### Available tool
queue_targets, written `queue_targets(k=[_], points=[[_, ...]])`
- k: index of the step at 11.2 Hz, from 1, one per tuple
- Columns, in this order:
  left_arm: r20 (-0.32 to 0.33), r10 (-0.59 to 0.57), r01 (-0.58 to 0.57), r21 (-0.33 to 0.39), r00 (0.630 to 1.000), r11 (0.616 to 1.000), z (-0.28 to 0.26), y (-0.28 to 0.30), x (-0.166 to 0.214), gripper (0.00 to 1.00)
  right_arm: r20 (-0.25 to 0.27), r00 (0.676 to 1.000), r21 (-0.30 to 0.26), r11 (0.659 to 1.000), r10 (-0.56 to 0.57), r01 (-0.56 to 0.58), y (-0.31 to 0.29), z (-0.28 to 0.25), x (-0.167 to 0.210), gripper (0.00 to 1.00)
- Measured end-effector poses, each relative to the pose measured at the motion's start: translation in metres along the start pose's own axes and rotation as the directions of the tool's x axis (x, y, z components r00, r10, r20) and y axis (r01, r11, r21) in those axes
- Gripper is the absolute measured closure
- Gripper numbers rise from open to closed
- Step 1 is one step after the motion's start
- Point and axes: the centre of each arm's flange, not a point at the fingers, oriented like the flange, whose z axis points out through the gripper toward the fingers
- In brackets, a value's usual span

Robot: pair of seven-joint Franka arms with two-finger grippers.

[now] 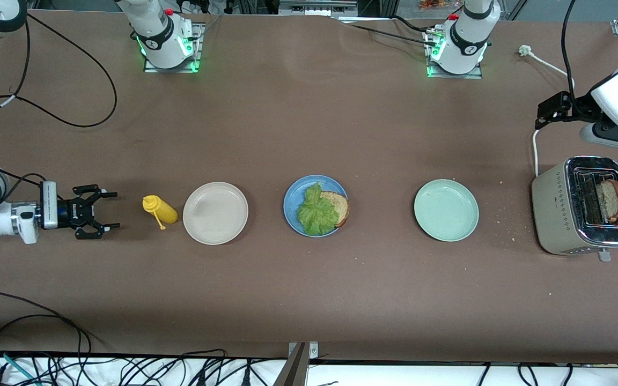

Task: Make sandwich in blue plate with both arms
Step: 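Open the right gripper and draw it back from the bottle, then retract the right gripper while the left gripper grasps the toaster bread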

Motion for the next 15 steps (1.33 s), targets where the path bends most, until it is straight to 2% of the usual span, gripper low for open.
queue_targets(k=[3, 5, 7, 9, 11, 12, 15], points=[[0.015, -0.009, 0.009, -0.003, 1.000, 1.000, 0.002, -0.004, -0.002, 0.00, 0.116, 0.984, 0.059, 0.988, 0.134, -0.141, 0.010, -0.003, 0.042, 0.00], [0.036, -0.075, 0.076, -0.016, 0.996, 0.997, 0.013, -0.042, -0.004, 0.00, 0.207, 0.955, 0.070, 0.970, 0.212, -0.231, 0.019, 0.001, 0.068, 0.00], [0.075, -0.160, 0.163, -0.038, 0.984, 0.986, 0.037, -0.098, -0.004, 0.00, 0.275, 0.916, 0.034, 0.949, 0.292, -0.312, 0.027, -0.004, 0.106, 0.00], [0.087, -0.164, 0.168, -0.051, 0.983, 0.984, 0.050, -0.125, 0.002, 0.00, 0.321, 0.862, -0.034, 0.914, 0.393, -0.405, 0.031, -0.018, 0.145, 0.00], [0.096, -0.151, 0.157, -0.060, 0.984, 0.986, 0.060, -0.137, 0.011, 0.00, 0.353, 0.793, -0.107, 0.863, 0.497, -0.494, 0.032, -0.027, 0.177, 0.00], [0.099, -0.161, 0.167, -0.056, 0.982, 0.984, 0.067, -0.150, 0.015, 0.00, 0.372, 0.743, -0.150, 0.826, 0.556, -0.543, 0.033, -0.028, 0.194, 0.00], [0.089, -0.133, 0.134, 0.002, 0.987, 0.991, 0.098, -0.198, 0.025, 0.00, 0.401, 0.563, -0.315, 0.686, 0.723, -0.656, 0.040, -0.018, 0.263, 0.00]])
